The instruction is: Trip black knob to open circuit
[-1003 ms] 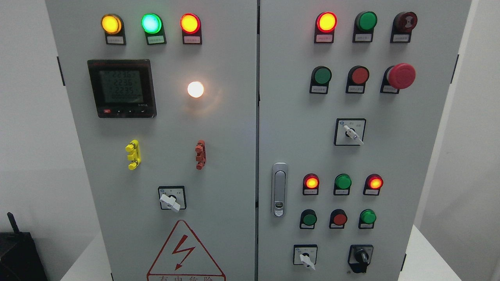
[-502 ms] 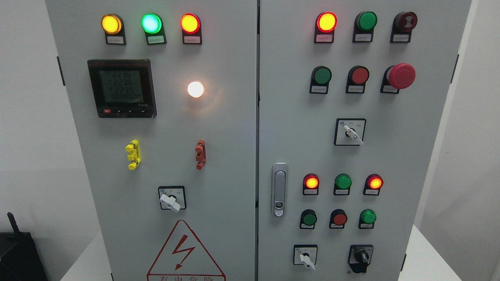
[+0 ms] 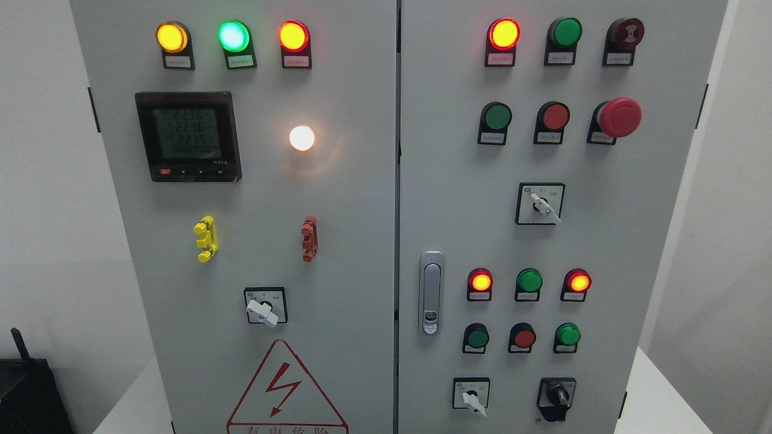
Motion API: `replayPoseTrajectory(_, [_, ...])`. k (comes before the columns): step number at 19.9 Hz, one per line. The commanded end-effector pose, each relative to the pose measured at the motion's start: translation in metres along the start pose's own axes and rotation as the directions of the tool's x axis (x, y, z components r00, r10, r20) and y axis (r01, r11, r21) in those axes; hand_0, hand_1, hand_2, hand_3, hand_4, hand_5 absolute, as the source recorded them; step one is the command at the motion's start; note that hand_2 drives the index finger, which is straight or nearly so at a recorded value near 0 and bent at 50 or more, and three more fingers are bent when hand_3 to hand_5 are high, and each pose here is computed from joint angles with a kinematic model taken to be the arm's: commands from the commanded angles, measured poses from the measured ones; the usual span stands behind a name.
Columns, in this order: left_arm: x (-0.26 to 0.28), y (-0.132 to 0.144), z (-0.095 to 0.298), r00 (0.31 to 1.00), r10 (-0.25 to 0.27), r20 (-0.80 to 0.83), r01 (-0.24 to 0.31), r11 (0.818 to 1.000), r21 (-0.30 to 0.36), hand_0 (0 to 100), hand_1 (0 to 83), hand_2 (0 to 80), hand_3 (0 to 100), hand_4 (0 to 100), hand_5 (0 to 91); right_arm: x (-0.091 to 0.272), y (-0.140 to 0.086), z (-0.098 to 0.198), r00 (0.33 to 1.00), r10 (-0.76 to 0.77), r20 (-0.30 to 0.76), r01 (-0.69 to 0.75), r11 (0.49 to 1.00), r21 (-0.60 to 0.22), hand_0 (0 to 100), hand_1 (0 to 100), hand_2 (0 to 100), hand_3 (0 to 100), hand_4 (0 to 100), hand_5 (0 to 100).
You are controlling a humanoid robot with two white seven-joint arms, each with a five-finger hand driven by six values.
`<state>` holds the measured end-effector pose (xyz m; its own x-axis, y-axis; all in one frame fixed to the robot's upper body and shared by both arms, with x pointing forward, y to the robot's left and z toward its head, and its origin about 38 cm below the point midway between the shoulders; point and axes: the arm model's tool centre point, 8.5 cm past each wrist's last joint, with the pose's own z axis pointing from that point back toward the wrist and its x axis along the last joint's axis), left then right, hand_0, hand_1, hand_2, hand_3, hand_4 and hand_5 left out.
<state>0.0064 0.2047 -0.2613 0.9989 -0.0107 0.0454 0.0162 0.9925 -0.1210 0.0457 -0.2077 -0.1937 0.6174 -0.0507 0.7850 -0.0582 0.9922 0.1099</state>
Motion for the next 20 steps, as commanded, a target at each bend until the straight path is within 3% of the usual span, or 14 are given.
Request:
replayPoseTrajectory(1, [0.006, 0.001, -0.001, 1.000, -0.001, 0.016, 0.001, 1.000, 0.002, 12, 38.9, 0.0, 0, 0, 0.0, 0.131, 0.004, -0.018, 0.912, 0.064, 0.406, -0.085, 0.996, 0.035, 0, 0, 0, 15, 10, 8])
replayPoseTrajectory(7, [0.006, 0.001, -0.001, 1.000, -0.001, 0.016, 0.001, 1.000, 0.002, 12, 38.9, 0.0, 0, 0, 0.0, 0.181, -0.005, -0.021, 0.849, 0.097, 0.520, -0.124, 0.992, 0.018, 0, 0, 0, 18, 13, 12])
replayPoseTrajectory(17, [0.006, 0.001, -0.001, 1.000, -0.003, 0.016, 0.003, 1.000, 0.002, 12, 38.9, 0.0, 0, 0, 0.0, 0.271, 0.005, -0.007, 0.710, 0.097, 0.698, -0.127, 0.992, -0.008, 0, 0, 0, 20, 17, 14])
replayPoseTrajectory(20, [0.006, 0.001, -0.001, 1.000, -0.003, 0.016, 0.003, 1.000, 0.002, 12, 38.9, 0.0, 0, 0, 0.0, 0.285, 0.005, -0.006, 0.688, 0.099, 0.719, -0.127, 0.992, -0.015, 0, 0, 0, 28, 23, 19])
